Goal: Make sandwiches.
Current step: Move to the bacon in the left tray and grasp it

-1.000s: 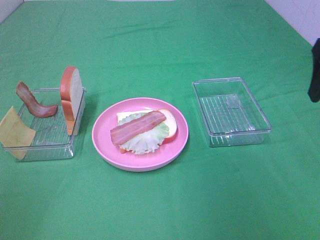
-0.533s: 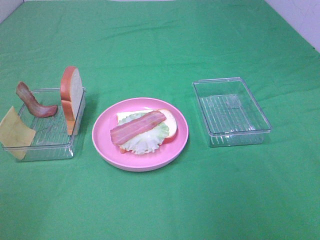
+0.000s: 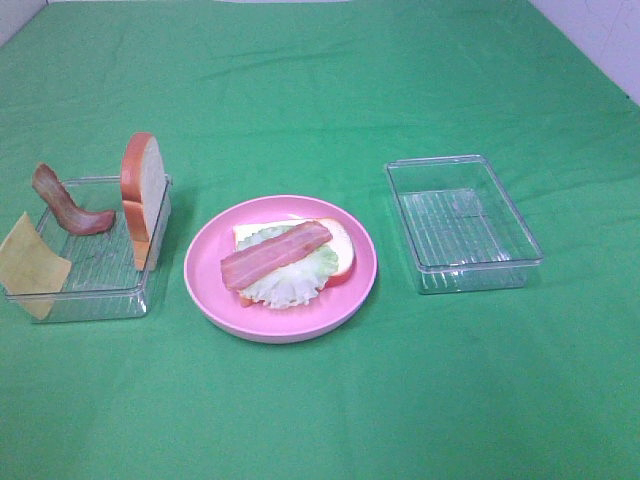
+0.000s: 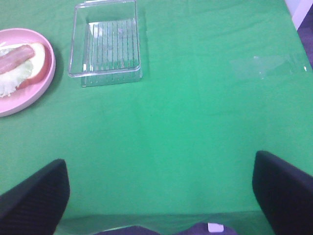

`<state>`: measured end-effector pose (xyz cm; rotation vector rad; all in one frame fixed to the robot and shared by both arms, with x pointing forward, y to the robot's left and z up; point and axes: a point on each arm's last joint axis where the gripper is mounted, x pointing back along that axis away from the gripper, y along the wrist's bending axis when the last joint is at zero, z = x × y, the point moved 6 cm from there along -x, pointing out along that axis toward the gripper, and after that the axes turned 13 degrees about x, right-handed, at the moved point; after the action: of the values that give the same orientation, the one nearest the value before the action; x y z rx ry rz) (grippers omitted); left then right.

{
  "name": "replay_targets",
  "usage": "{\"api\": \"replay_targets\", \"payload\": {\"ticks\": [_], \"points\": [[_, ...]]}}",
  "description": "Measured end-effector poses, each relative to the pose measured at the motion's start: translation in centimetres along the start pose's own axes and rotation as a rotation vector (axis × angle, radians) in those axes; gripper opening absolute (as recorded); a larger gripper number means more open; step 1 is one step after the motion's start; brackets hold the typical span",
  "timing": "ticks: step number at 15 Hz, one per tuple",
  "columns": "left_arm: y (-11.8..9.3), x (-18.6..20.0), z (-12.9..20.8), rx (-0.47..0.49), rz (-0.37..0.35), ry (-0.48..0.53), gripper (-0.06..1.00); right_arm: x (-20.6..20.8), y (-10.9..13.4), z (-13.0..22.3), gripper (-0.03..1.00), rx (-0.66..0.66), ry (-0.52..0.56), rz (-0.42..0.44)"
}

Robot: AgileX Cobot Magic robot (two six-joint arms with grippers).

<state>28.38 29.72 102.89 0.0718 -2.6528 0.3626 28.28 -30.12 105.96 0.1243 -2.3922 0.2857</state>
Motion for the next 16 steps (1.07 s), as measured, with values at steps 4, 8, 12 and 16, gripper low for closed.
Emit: {"api": "replay_targets", "payload": {"ticks": [4,8,12,16], "points": [[0.0,0.0,0.0,0.000,0.000,0.000,0.99,0.9,0.8,3.5,0.97,-0.008,-0.156,0.026],[0.0,0.0,0.0,0.000,0.000,0.000,0.99,-0.8,1.0,4.4,0.97,0.002,-0.095,0.013],[0.0,0.0,0.0,0.000,0.000,0.000,0.99,-3.7,1.5,5.2,0.97,0.001,-0.068,-0.005],[0.0,0.0,0.0,0.000,0.000,0.000,0.99,-4.2,1.5,5.2,0.97,0.001,-0.070,-0.005]]}}
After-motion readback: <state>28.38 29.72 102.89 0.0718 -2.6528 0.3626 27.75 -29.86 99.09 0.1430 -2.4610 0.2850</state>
